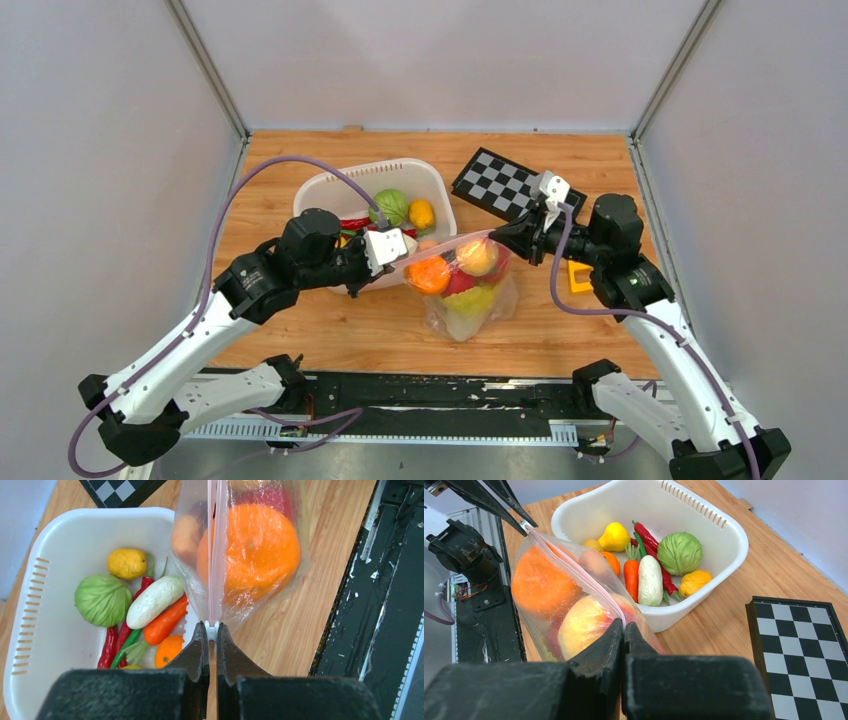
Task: Place the food in the zip-top bag and seal the zipper
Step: Zip the zipper food storage bag at the center of the board.
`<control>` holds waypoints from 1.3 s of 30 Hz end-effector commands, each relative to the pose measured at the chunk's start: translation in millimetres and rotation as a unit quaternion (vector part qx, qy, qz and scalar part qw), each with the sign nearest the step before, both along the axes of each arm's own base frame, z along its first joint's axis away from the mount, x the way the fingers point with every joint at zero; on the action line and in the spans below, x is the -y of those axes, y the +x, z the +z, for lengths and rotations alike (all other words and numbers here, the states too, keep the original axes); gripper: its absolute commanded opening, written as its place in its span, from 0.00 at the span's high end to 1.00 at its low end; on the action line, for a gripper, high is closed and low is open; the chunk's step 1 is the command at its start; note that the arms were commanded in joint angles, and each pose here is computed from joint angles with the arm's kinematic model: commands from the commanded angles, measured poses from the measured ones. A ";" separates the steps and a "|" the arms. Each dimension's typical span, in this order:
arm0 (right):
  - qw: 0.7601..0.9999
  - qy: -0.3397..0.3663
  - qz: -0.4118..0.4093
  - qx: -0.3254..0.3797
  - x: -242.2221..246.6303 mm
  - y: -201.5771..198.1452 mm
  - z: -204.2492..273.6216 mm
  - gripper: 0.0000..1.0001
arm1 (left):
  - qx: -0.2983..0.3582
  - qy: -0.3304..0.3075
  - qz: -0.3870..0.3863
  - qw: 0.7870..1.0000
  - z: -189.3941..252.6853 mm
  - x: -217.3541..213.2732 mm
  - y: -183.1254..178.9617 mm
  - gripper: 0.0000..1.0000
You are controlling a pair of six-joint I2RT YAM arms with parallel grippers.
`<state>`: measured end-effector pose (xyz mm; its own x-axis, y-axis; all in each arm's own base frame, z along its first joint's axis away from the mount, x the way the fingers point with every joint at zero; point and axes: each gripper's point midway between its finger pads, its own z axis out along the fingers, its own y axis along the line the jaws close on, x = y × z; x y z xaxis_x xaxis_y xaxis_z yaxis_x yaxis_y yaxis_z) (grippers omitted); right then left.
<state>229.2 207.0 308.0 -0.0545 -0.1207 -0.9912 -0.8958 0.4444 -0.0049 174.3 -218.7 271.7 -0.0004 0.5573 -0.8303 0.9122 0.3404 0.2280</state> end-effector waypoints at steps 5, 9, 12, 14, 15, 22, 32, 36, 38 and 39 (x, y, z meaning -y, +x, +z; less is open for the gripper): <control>0.997 0.009 -0.059 0.053 17.9 15.1 20.5 1.00 | -0.024 0.031 0.026 0.999 -14.7 -16.9 -2.7 1.00; 0.997 0.012 -0.057 0.054 17.4 14.1 20.5 1.00 | -0.023 0.006 0.025 0.999 -10.4 -9.3 -1.9 0.99; 0.997 0.015 -0.056 0.051 16.8 12.9 20.9 1.00 | -0.018 -0.029 0.030 0.999 -2.6 0.2 3.0 0.84; 0.997 0.021 -0.057 0.052 16.8 12.1 22.7 1.00 | -0.016 -0.056 0.022 0.998 3.7 9.2 3.1 0.73; 0.997 0.022 -0.058 0.053 17.1 11.7 23.4 1.00 | -0.017 -0.066 0.019 0.998 5.6 12.7 3.3 0.68; 0.994 0.018 -0.089 0.053 25.3 15.4 22.9 1.00 | -0.002 -0.105 0.029 0.994 21.1 21.8 12.1 0.36; 0.972 -0.005 -0.220 0.079 59.8 54.2 52.6 1.00 | 0.046 -0.169 0.140 0.974 41.5 1.0 38.2 0.06; 0.989 -0.021 -0.127 0.073 36.7 35.0 47.9 1.00 | 0.050 -0.189 0.158 0.968 43.0 -4.2 39.2 0.02; 0.994 -0.010 -0.087 0.071 28.4 19.4 46.1 1.00 | 0.050 -0.191 0.168 0.966 41.8 -7.2 40.6 0.02; 0.993 0.000 -0.092 0.072 29.2 17.2 46.8 1.00 | 0.050 -0.192 0.171 0.965 41.3 -7.9 41.0 0.01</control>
<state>269.6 167.4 321.7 -0.0522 -0.1734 -0.9835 -0.7290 0.6797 -0.0811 206.0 -215.0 292.7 -0.0604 0.2792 -0.9583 0.7638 0.6310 0.1357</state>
